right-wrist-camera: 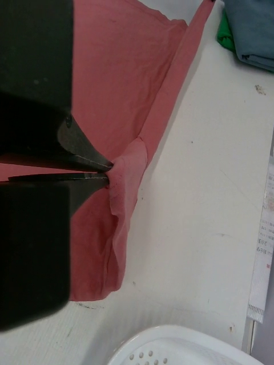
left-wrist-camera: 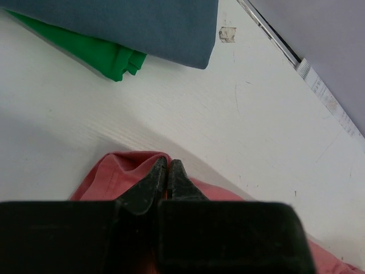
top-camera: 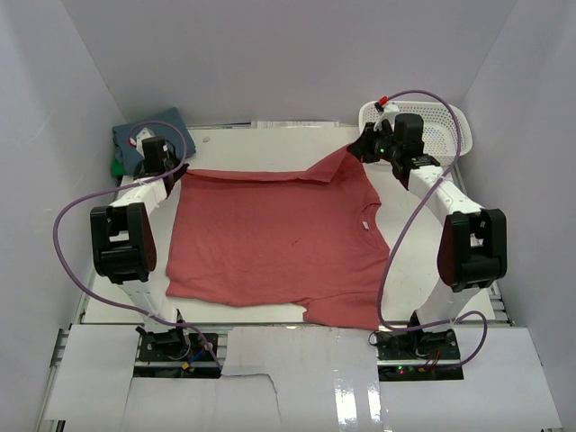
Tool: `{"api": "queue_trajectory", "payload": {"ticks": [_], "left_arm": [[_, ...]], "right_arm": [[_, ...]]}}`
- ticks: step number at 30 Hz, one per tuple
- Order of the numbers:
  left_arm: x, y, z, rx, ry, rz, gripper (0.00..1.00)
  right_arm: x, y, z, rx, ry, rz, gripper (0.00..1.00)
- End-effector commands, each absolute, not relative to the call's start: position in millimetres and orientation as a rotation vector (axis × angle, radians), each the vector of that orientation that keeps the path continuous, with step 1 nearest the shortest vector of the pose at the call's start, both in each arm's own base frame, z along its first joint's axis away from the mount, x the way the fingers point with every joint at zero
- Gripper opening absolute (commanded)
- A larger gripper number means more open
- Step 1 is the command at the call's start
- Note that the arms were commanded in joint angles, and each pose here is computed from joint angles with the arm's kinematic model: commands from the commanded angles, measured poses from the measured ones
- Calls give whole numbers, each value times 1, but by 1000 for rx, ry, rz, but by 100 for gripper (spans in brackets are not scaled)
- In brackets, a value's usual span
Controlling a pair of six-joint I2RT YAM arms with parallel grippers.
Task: Fold and stack the t-shirts
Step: Fold the flattened tshirt in 1/3 of the way
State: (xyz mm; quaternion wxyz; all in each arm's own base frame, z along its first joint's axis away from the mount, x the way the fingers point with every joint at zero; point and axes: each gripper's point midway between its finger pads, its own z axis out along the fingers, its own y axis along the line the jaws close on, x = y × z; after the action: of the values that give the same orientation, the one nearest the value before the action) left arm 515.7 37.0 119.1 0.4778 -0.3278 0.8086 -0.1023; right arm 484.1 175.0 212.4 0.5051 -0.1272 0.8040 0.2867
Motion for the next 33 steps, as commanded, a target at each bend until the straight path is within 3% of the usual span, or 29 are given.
{"api": "queue_trajectory", "payload": {"ticks": [1,33], "left_arm": [[509,40,155,-777,1910,-264,0],[464,34,180,-770,1880,-279,0]], "right_arm": [[478,175,248,-337,1827,665,8],[420,172,274,-362,1773,642,8]]}}
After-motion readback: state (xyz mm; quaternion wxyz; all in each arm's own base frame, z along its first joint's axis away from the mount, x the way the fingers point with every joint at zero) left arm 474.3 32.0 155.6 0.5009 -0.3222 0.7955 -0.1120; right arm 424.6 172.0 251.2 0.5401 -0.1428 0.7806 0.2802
